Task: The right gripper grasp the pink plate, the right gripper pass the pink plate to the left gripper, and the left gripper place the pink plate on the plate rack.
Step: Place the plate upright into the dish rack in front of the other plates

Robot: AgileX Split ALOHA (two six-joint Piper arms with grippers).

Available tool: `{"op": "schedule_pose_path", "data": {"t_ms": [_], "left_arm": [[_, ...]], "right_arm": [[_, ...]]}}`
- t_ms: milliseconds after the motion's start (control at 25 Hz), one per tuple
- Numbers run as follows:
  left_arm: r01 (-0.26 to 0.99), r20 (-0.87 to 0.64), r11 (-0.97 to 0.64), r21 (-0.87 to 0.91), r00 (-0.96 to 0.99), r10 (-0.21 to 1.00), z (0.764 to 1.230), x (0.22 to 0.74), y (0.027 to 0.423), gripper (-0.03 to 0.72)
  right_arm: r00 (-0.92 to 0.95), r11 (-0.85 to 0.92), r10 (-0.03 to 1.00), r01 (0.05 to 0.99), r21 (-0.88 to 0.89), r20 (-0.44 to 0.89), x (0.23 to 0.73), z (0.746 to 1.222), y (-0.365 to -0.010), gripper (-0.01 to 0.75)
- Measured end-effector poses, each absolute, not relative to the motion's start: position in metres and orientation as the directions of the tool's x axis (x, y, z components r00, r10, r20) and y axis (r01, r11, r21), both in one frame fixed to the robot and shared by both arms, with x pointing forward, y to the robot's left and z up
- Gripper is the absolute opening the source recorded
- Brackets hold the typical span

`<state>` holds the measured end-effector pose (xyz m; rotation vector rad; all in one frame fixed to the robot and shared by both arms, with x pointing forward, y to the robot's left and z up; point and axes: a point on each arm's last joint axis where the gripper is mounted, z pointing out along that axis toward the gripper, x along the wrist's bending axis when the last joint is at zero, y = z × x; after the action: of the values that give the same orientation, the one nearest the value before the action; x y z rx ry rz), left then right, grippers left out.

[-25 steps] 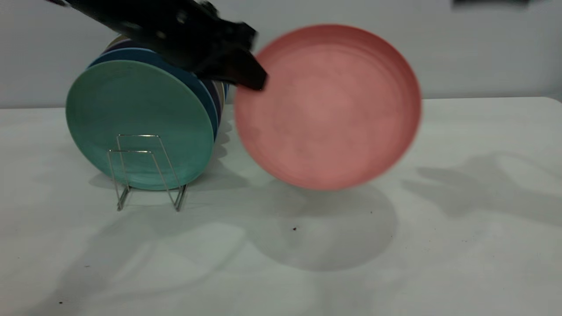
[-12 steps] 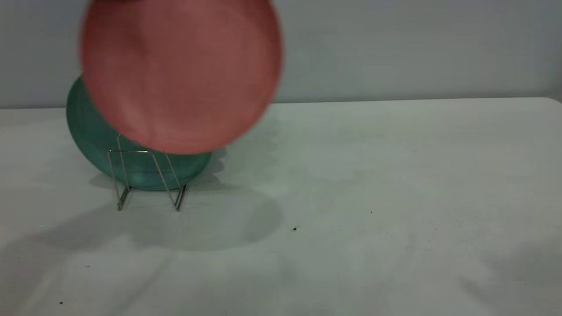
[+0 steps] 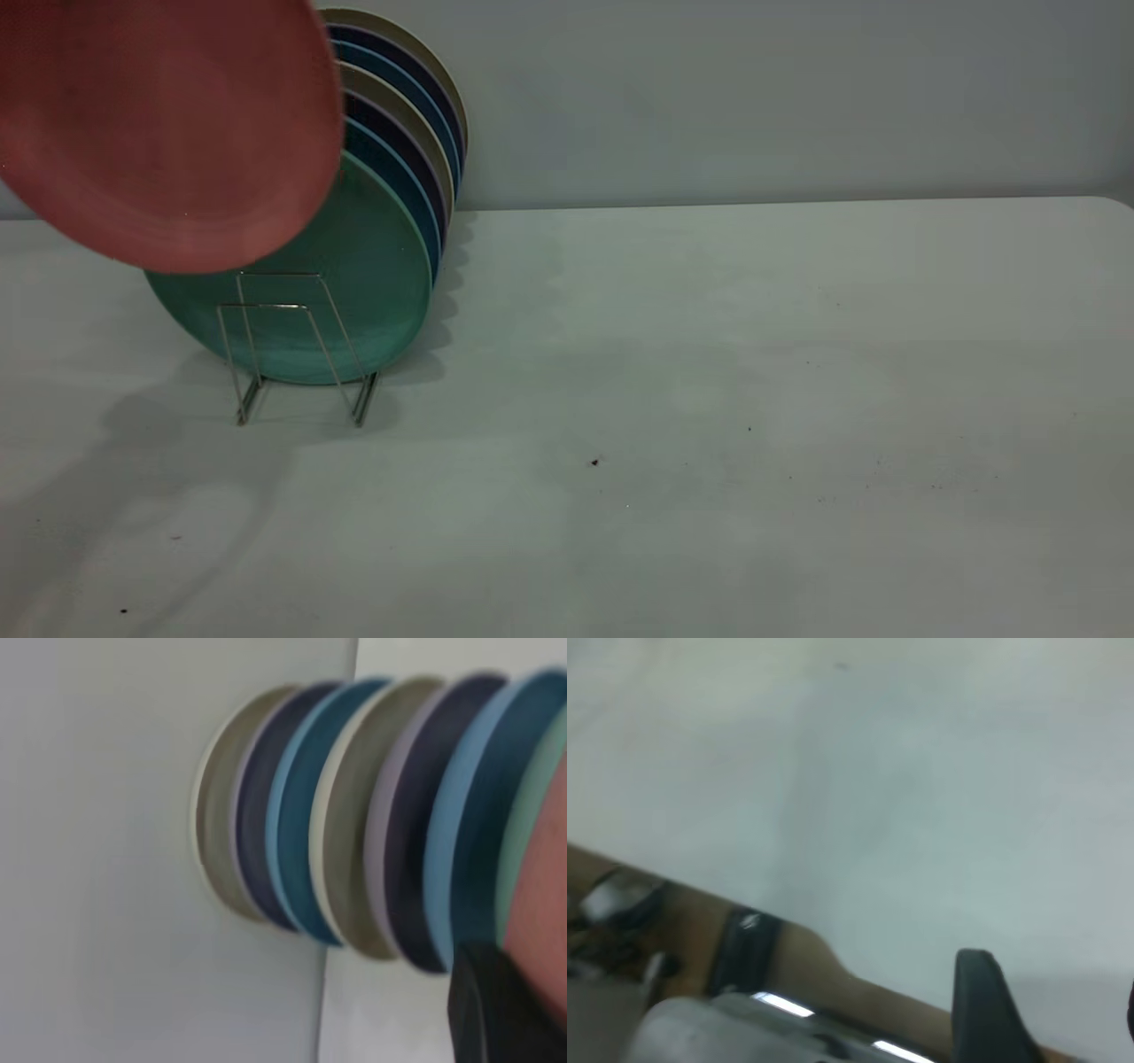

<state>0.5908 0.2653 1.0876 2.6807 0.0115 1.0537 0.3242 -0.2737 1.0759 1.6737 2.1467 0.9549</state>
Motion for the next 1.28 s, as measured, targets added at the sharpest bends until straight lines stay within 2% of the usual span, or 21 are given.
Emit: {"op": "schedule_pose_path", "data": {"t_ms": [320,560,840,1080,1280], "left_arm": [[-0.114,0.700,-0.980,0.161,0.714,0.031,1.091,0.590,0.269,0.018],[-0.109,0.716,-0.982,0.156,0.697,0.036,1.092,0.558,0.272,0.018],[-0.112,0.828,-0.991,0.073,0.561,-0.002,1.065,0.546,0.271,0.017],[-0.195,0.843,-0.980,0.029,0.532,-0.080,1.058,0.551,0.247,0.017],[-0.205,0.813,-0.979,0.019,0.573,-0.104,1.039,0.560,0.243,0.017]], "right_arm": [[-0.166,0.076,0.985,0.677,0.732,0.052,0.267,1.044,-0.278,0.403],[-0.126,0.070,0.992,0.610,0.790,0.009,0.251,1.042,-0.279,0.403],[-0.106,0.056,0.994,0.610,0.790,0.011,0.250,1.041,-0.280,0.385],[-0.105,0.054,0.994,0.611,0.790,0.013,0.250,1.041,-0.280,0.362],[-0.104,0.054,0.995,0.611,0.790,0.013,0.250,1.041,-0.280,0.361]]}}
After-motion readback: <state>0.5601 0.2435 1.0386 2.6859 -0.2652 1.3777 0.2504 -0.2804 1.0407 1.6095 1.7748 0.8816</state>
